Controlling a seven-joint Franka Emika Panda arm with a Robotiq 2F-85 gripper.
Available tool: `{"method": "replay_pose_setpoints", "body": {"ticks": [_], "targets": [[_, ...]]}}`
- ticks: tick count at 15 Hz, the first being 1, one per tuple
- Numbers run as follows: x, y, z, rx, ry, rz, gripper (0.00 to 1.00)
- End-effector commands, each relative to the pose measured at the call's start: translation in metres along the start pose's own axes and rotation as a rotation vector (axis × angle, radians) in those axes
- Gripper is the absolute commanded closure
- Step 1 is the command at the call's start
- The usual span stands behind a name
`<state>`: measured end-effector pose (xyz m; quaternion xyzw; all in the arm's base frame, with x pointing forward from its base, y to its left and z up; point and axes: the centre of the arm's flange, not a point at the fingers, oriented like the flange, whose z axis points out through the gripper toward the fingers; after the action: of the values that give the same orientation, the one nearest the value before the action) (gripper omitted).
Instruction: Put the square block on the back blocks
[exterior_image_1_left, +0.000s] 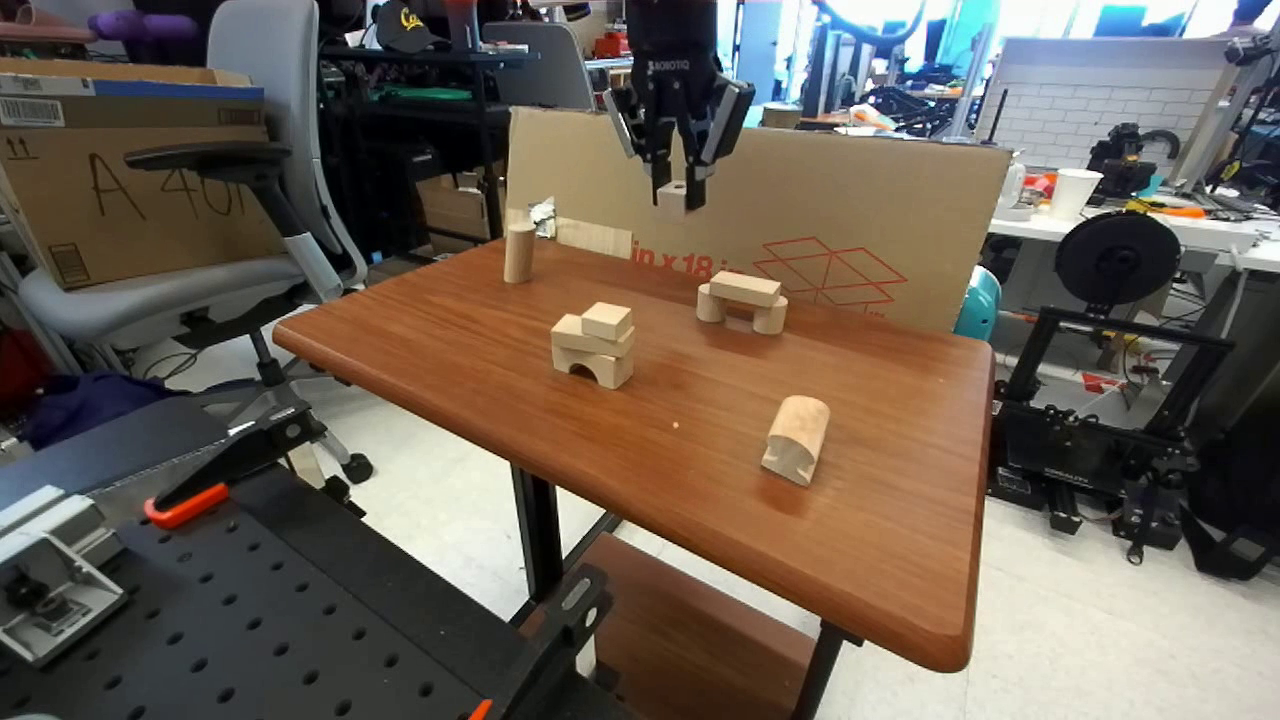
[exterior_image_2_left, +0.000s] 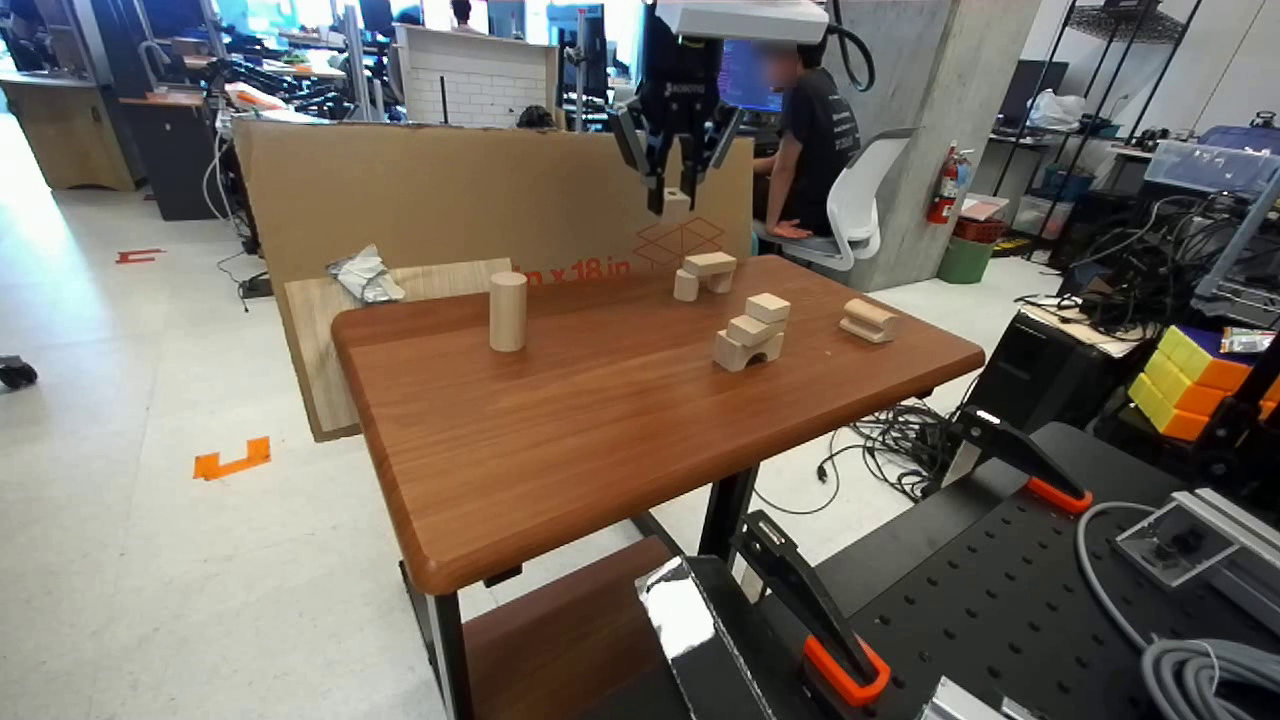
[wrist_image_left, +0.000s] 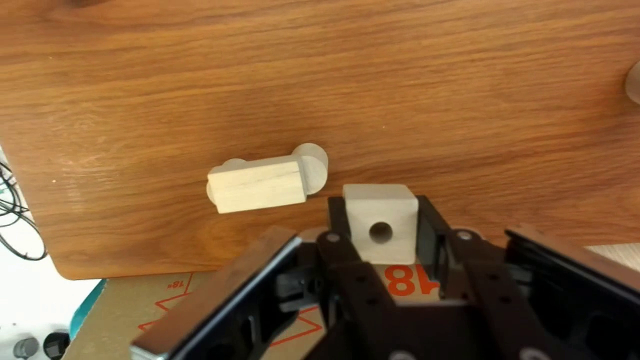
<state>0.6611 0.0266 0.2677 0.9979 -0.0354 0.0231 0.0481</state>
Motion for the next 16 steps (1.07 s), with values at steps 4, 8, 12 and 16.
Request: {"method": "replay_pose_setpoints", "body": {"ticks": [4,8,12,16], "targets": [[0.011,0.035,-0.001,-0.022,-0.024,0.051,0.9],[0.017,0.049,0.008,-0.03,-0.029,0.073,0.9],[0.019,0.049,0.017,-0.032,-0.042,0.068,0.9],[0.022,0.051,0.028,-0.042,-0.065,0.06,0.9]]}}
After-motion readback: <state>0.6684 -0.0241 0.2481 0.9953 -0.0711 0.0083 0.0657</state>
